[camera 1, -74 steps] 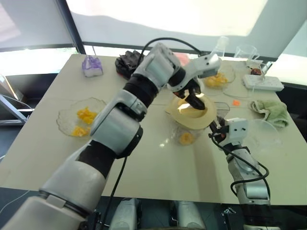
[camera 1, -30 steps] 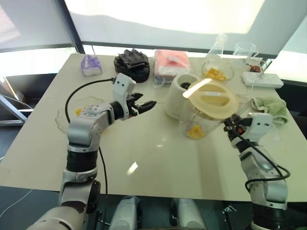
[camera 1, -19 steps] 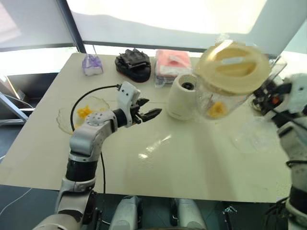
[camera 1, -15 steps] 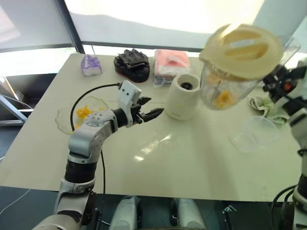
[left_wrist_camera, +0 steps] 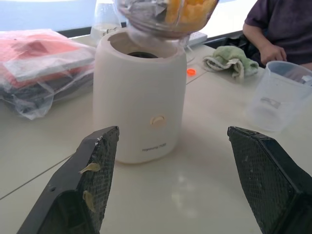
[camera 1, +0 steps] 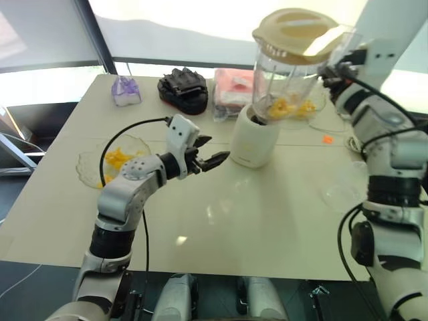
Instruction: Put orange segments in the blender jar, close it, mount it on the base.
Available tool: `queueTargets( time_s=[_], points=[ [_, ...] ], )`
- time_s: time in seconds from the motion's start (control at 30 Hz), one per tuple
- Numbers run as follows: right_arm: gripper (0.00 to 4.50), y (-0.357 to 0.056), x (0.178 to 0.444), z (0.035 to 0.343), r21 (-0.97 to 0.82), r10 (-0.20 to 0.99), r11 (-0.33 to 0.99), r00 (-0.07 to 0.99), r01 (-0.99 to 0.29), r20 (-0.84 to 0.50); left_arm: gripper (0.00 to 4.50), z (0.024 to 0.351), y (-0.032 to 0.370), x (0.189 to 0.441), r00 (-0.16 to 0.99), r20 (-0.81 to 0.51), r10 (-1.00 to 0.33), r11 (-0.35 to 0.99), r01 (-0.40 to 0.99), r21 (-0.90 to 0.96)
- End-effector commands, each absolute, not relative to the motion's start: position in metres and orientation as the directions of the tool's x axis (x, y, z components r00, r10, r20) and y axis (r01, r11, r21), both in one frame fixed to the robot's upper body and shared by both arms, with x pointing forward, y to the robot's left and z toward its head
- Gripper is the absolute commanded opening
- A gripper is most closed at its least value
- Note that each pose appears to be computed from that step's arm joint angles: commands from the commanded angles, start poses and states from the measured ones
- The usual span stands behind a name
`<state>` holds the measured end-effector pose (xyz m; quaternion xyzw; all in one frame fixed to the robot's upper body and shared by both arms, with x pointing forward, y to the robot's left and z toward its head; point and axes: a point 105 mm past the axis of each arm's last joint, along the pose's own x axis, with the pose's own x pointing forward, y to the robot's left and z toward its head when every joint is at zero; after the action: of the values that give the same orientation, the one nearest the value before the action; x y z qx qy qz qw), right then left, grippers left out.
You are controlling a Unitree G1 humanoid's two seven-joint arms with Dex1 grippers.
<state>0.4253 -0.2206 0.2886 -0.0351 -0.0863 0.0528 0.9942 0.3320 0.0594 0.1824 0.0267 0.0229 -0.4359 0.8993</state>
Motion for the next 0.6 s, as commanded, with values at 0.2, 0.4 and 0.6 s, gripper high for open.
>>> queueTargets(
  time_s=[0.2, 0.4, 0.6],
  points=[
    [0.82, -0.217, 0.437, 0.309, -0.100, 0.109, 0.991, 0.963, -0.087, 0.248, 3.69, 0.196, 0.058, 0.330, 0.624, -0.016, -0.781, 0.621, 0.780, 0.080],
    [0.82, -0.217, 0.431, 0.301, -0.105, 0.129, 0.988, 0.971, -0.109, 0.201, 3.69, 0.195, 0.058, 0.330, 0.624, -0.020, -0.781, 0.621, 0.780, 0.077],
    [0.82, -0.212, 0.415, 0.297, -0.137, 0.184, 0.977, 0.971, -0.163, 0.155, 3.69, 0.193, 0.059, 0.332, 0.627, -0.024, -0.779, 0.624, 0.778, 0.074]
  ],
)
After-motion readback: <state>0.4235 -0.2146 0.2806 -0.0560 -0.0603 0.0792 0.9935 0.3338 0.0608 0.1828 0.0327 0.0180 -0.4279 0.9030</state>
